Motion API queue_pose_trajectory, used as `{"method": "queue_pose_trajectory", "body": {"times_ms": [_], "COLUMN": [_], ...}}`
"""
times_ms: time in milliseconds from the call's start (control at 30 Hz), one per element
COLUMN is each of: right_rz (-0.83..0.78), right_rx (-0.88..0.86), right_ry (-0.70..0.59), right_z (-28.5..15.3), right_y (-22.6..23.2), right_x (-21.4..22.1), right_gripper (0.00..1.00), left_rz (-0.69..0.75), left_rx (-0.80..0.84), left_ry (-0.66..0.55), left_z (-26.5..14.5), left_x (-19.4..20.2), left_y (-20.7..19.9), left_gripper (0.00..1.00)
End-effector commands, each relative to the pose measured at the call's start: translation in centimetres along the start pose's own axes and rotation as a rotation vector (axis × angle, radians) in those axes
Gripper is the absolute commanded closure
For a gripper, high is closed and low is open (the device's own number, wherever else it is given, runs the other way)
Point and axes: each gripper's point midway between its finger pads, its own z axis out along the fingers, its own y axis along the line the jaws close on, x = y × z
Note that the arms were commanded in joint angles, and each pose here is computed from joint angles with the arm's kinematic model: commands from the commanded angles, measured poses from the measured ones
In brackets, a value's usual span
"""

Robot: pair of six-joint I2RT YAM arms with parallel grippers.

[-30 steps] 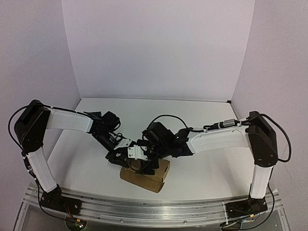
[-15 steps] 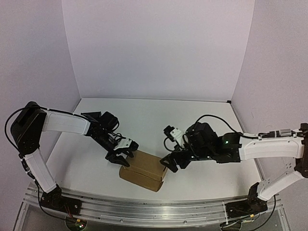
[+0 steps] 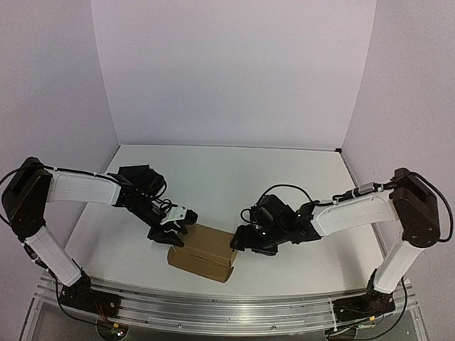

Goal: Fold the paper box

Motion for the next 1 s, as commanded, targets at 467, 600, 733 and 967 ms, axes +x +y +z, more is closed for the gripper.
{"method": "queue_pose_trajectory", "body": {"times_ms": [467,600,733,967], "right_rz": [-0.086,-0.148,-0.193,-0.220], "right_rx": [-0.176,-0.151,-0.162,-0.169], "right_ry": [0.073,0.097,0.084,0.082], "right_z": [6.3,7.1,6.9,6.5], "right_y": [5.0,4.7,5.6,6.0], "right_x": [-8.4,-9.2,-10.1,-10.4], "right_gripper": [0.44,0.42,0.39,0.39], "left_rz": [-0.042,-0.068,-0.076,-0.131], "left_rx": [-0.141,-0.234,-0.310,-0.296], "left_ry": [0.019,0.124,0.168,0.148], "left_z": [0.1,1.4,1.7,2.3], "left_x": [-5.5,-3.0,-2.6,-2.9], "left_y": [3.7,6.3,8.9,9.1], "left_gripper": [0.18,0.07,0.00,0.00]}}
